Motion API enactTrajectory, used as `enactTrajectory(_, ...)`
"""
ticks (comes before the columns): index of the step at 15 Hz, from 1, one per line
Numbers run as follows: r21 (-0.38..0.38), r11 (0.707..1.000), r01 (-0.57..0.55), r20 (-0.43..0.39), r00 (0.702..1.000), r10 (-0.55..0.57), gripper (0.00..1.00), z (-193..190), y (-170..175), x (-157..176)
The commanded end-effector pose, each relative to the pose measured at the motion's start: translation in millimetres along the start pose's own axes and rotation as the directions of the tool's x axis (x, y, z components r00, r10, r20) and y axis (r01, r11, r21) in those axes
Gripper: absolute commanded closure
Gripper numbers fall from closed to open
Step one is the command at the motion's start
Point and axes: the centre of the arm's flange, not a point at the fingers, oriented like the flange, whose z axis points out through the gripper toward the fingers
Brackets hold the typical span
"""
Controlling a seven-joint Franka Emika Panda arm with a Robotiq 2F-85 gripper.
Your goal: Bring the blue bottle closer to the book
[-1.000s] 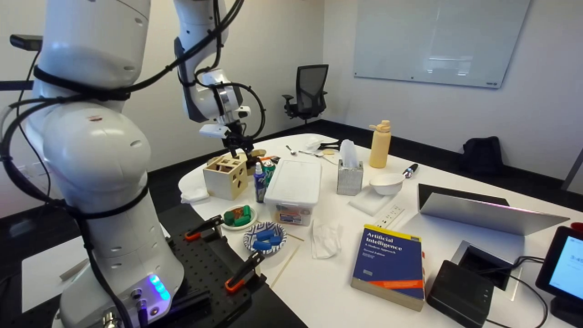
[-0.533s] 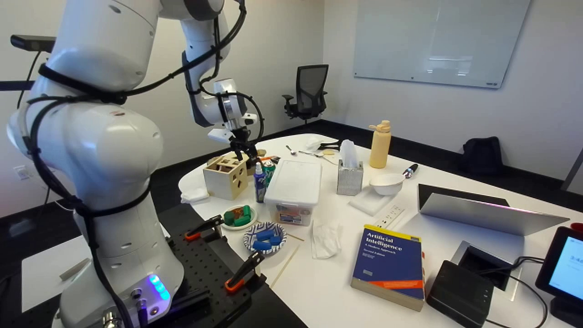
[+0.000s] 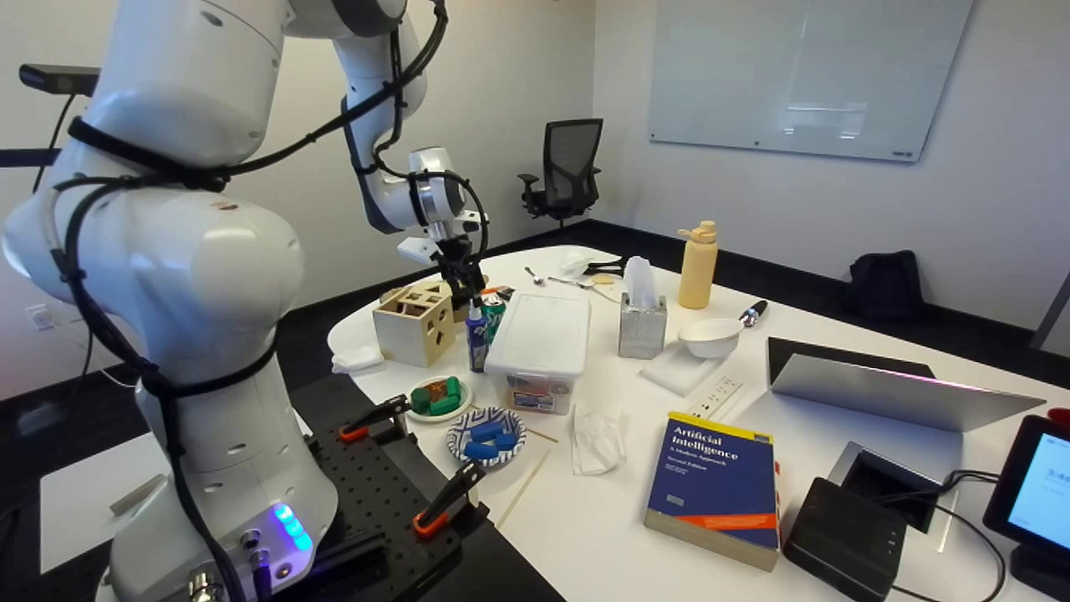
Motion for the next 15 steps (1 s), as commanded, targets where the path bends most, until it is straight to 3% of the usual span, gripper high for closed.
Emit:
enactTrajectory(1,0.006,1.000,-0.022,0.017,1.000,0.022,0.00,6.9,-3.2,3.9)
enactTrajectory(14,-0.005,0.997,-0.077,0.044,0.996,0.078,0.00,22.8,2.0,10.3)
enactTrajectory(15,-0.006,0.997,-0.076,0.043,0.996,0.076,0.21,23.5,1.5,9.4)
